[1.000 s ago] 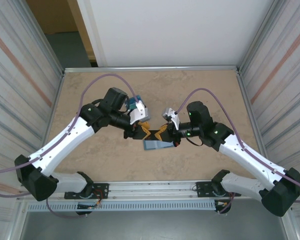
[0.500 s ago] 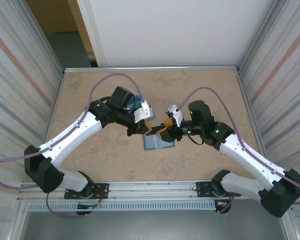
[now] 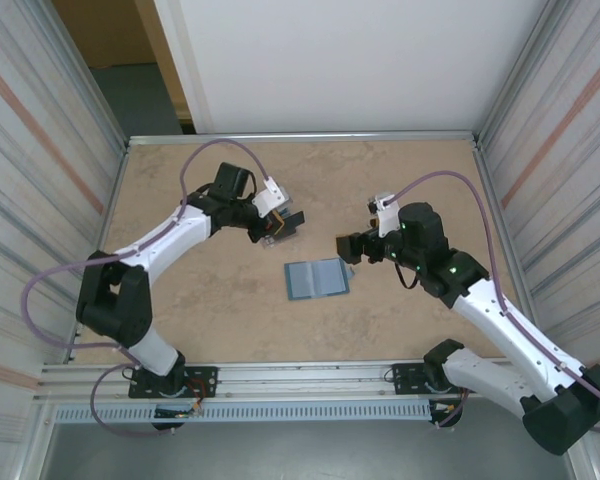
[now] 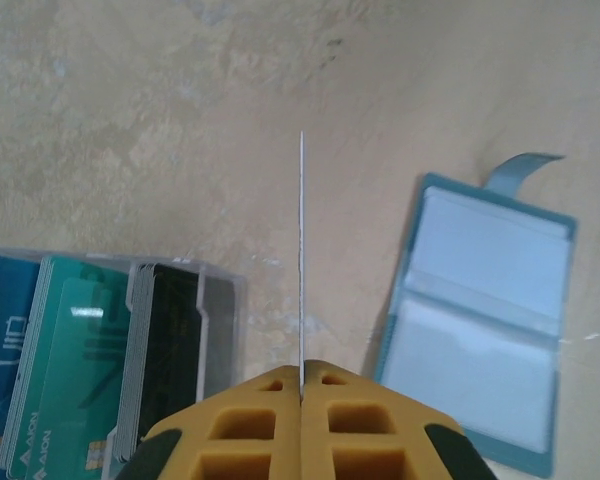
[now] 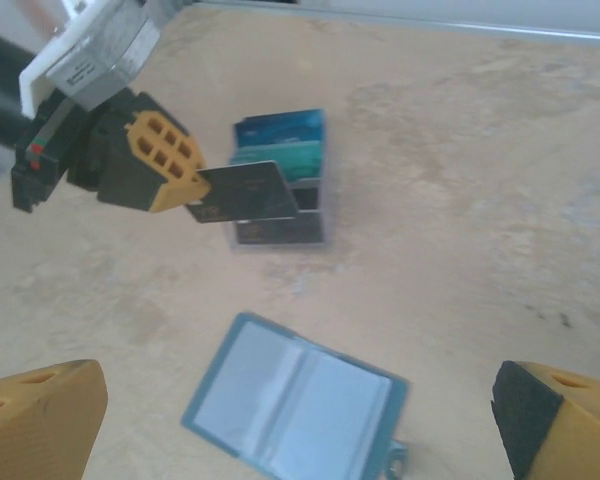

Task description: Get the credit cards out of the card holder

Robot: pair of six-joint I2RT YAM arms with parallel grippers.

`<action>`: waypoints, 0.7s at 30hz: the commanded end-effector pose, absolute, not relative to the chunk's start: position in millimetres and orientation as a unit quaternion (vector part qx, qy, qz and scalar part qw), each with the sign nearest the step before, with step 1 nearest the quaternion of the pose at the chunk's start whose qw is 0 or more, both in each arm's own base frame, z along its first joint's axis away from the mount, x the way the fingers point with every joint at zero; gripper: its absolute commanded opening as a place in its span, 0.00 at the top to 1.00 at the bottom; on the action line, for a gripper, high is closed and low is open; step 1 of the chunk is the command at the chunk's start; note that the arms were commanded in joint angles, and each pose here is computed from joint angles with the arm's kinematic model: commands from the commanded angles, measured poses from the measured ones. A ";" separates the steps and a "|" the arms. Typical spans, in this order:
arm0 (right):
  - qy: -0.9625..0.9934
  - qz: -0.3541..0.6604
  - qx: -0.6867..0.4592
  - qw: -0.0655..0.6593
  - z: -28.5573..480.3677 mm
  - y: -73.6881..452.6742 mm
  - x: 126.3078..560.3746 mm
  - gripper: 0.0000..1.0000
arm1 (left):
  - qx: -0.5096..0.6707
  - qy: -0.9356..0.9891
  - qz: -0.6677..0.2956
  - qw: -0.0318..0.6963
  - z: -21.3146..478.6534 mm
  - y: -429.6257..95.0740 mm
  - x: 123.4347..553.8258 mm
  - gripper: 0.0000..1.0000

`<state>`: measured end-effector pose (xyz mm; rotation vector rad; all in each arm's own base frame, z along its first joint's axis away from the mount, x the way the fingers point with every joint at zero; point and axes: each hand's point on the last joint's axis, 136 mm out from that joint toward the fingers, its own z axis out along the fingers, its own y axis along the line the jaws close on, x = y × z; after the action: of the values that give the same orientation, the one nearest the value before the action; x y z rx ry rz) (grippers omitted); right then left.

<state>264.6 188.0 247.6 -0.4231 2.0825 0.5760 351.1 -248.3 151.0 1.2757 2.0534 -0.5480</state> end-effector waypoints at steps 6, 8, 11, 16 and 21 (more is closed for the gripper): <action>0.866 0.170 -0.090 0.462 236.2 149.9 268.6 0.01 | 0.475 0.793 -0.170 0.342 136.5 -231.6 395.4 1.00; 0.866 0.168 -0.085 0.463 236.5 147.4 267.7 0.01 | 0.477 0.794 -0.166 0.339 132.1 -229.0 398.4 1.00; 0.865 0.167 -0.081 0.466 237.2 145.5 267.1 0.01 | 0.480 0.792 -0.166 0.339 128.7 -227.9 401.3 1.00; 0.864 0.169 -0.077 0.468 238.0 144.9 267.3 0.01 | 0.486 0.792 -0.166 0.330 122.6 -227.8 405.0 1.00; 0.864 0.169 -0.074 0.469 238.4 144.2 267.5 0.01 | 0.490 0.796 -0.168 0.314 111.2 -226.7 403.4 1.00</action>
<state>267.2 151.2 237.3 -0.2238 2.1234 0.4279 401.0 -227.2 112.1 1.2617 2.1071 -0.4395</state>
